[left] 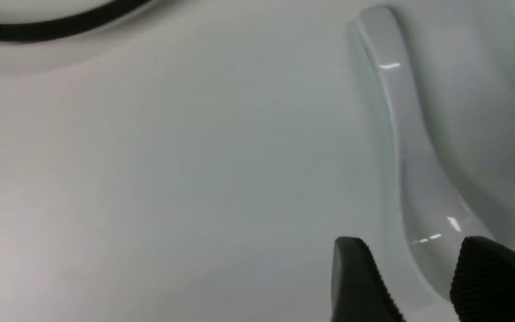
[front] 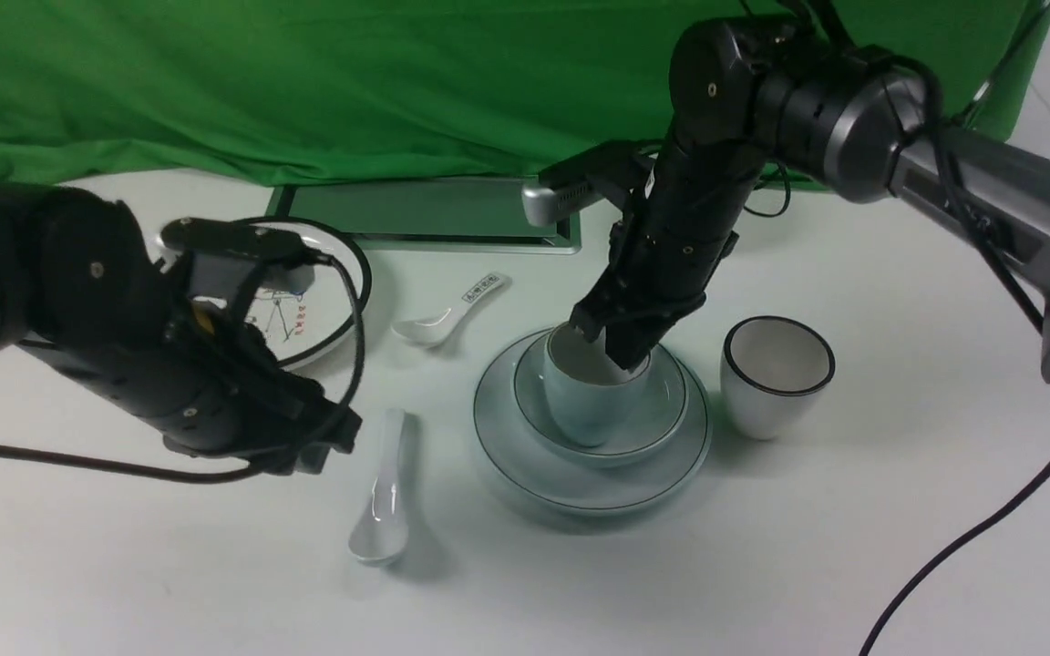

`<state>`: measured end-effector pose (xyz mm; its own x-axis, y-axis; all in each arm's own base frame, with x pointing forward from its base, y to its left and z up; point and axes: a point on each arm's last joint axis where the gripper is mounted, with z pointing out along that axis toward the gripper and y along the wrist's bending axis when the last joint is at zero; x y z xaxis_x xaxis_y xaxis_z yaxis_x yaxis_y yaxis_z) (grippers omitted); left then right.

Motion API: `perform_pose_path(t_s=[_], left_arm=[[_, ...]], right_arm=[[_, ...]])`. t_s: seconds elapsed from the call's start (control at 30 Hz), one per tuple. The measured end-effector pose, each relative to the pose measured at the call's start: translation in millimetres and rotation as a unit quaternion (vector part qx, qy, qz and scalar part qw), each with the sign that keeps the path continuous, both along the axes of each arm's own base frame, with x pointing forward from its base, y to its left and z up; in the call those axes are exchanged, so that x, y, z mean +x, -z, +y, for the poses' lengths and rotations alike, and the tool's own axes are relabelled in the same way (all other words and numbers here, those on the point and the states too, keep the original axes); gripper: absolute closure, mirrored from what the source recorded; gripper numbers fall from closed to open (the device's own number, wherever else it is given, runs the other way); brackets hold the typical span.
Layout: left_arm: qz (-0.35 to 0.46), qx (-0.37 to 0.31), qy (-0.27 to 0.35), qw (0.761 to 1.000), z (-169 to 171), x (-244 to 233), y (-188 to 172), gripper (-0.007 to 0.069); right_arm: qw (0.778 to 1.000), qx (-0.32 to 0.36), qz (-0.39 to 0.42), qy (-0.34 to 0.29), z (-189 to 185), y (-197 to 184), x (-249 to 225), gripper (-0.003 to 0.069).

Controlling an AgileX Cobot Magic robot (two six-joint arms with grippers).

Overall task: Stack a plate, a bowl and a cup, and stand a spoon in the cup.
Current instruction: Use the right arm to put the blue teacup into the blue rice bowl in the middle, then use the left arm to grab a blue soup spoon

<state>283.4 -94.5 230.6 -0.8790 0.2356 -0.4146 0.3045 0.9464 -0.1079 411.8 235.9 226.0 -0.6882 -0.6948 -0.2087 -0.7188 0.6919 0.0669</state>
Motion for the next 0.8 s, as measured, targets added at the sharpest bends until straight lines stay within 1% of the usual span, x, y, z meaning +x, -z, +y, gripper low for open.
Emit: perform_pose_path(t_s=[0.03, 0.07, 0.1, 0.13, 0.17, 0.2, 0.27, 0.3, 0.33, 0.37, 0.43, 0.47, 0.5, 0.53, 0.57, 0.6, 0.7, 0.73, 0.77, 0.8], left_arm=[[-0.001, 0.000, 0.000, 1.000, 0, 0, 0, 0.0358], [0.004, 0.001, 0.017, 1.000, -13, 2, 3, 0.0339], [0.005, 0.002, 0.022, 1.000, -17, 3, 4, 0.0329], [0.006, 0.002, 0.024, 1.000, -24, 7, 5, 0.0302], [0.008, 0.002, 0.023, 1.000, -25, 7, 6, 0.0297], [0.007, 0.002, 0.019, 1.000, -31, 13, 7, 0.0262], [0.002, 0.002, 0.014, 1.000, -36, 25, 7, 0.0209], [0.001, 0.004, 0.012, 1.000, -38, 31, 9, 0.0183], [0.002, 0.004, 0.010, 1.000, -38, 33, 9, 0.0174], [0.001, 0.009, 0.007, 1.000, -41, 42, 13, 0.0144], [0.007, 0.016, 0.003, 1.000, -44, 52, 22, 0.0127], [0.006, 0.015, 0.003, 1.000, -44, 53, 21, 0.0127], [0.016, 0.020, 0.001, 1.000, -46, 59, 30, 0.0126], [0.018, 0.021, -0.001, 1.000, -47, 60, 32, 0.0127], [0.034, 0.025, -0.005, 0.999, -48, 64, 45, 0.0141], [0.035, 0.025, -0.005, 0.999, -48, 64, 46, 0.0144], [0.061, 0.039, -0.003, 0.997, -49, 68, 67, 0.0218], [0.058, 0.037, -0.004, 0.998, -50, 69, 67, 0.0253], [0.057, 0.038, -0.004, 0.998, -50, 70, 68, 0.0311], [0.057, 0.040, -0.003, 0.998, -50, 70, 68, 0.0349]], right_arm=[[1.000, 0.000, 0.000, 0.000, 0, 0, 0, 0.0433], [1.000, -0.009, -0.007, 0.004, -1, -3, 1, 0.0343], [1.000, -0.012, -0.012, 0.006, -2, -5, 2, 0.0300], [1.000, -0.013, -0.025, 0.007, -4, -15, 1, 0.0243], [1.000, -0.014, -0.026, 0.008, -4, -15, 1, 0.0235], [0.999, -0.010, -0.042, 0.008, -7, -30, -2, 0.0187], [0.998, 0.001, -0.069, 0.011, -12, -58, -9, 0.0155], [0.996, 0.010, -0.088, 0.011, -15, -76, -15, 0.0153], [0.996, 0.011, -0.091, 0.011, -16, -80, -16, 0.0153], [0.993, 0.022, -0.118, 0.012, -22, -105, -25, 0.0156], [0.988, 0.035, -0.151, 0.014, -30, -136, -39, 0.0167], [0.988, 0.035, -0.151, 0.014, -30, -136, -39, 0.0169], [0.985, 0.042, -0.169, 0.013, -36, -154, -49, 0.0181], [0.983, 0.044, -0.177, 0.013, -39, -161, -54, 0.0183], [0.980, 0.048, -0.195, 0.012, -47, -178, -67, 0.0196], [0.979, 0.049, -0.197, 0.013, -48, -180, -69, 0.0199], [0.975, 0.052, -0.215, 0.014, -60, -198, -89, 0.0219], [0.975, 0.051, -0.217, 0.014, -63, -201, -94, 0.0225], [0.975, 0.050, -0.217, 0.014, -66, -203, -99, 0.0230], [0.974, 0.051, -0.218, 0.014, -69, -205, -104, 0.0233]])
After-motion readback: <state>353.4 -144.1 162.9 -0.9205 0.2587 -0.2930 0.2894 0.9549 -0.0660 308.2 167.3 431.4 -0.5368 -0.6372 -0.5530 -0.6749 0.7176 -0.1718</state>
